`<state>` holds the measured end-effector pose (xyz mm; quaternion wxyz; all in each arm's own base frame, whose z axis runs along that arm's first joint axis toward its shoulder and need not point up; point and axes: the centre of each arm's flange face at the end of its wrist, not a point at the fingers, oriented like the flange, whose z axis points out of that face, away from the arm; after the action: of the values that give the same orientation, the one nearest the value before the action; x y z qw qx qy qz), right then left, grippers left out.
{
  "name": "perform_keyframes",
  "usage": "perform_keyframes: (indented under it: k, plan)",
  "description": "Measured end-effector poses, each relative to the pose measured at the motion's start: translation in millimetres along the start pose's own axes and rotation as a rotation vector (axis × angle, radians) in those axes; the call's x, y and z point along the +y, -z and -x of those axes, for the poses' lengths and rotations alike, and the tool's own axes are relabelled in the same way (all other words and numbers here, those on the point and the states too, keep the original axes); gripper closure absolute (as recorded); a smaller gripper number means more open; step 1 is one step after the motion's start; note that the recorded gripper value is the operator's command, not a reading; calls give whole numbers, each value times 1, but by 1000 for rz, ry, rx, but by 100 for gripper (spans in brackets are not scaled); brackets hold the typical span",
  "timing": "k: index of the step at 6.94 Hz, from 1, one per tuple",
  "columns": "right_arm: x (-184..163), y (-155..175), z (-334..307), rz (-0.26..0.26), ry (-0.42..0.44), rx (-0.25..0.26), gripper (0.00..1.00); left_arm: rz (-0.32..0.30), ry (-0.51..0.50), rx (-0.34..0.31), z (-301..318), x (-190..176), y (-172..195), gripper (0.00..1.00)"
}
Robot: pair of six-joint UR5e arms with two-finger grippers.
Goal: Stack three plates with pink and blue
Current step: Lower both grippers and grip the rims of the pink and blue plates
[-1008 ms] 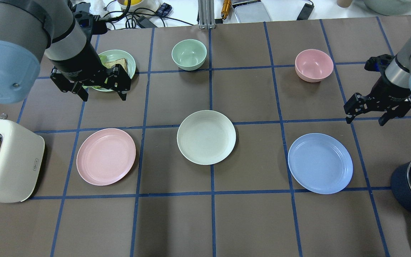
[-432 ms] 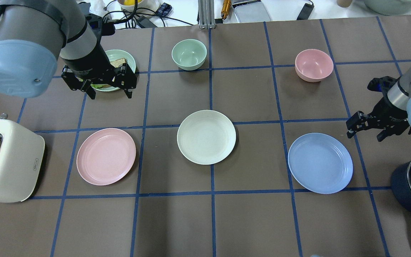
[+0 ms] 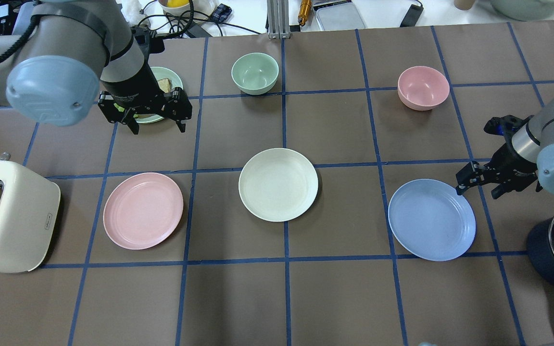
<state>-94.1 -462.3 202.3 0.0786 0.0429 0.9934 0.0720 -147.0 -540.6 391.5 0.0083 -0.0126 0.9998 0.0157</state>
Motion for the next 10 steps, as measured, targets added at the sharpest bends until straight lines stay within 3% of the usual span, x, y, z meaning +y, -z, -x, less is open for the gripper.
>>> perform_keyframes:
  k: [1, 2, 3, 5, 6, 7, 10]
  plan:
    - [4, -7, 1, 10, -4, -7, 29, 12, 5, -4, -9, -3, -11, 6]
    - [7, -10, 2, 17, -8, -10, 30, 33, 7, -11, -18, 0, -24, 14]
    - [8, -11, 2, 20, -11, -11, 38, 62, 5, -19, -22, 8, -39, 29]
    - [9, -12, 2, 25, -11, -11, 40, 111, 7, -27, -19, 31, -75, 30]
    - [9, -11, 2, 25, -11, -10, 41, 106, 15, -27, -16, 41, -97, 33]
    - [9, -10, 2, 24, -12, -8, 54, 102, 23, -28, -12, 51, -119, 37]
    - [9, -10, 2, 25, -6, -7, 80, 116, 68, -53, 3, 58, -150, 40]
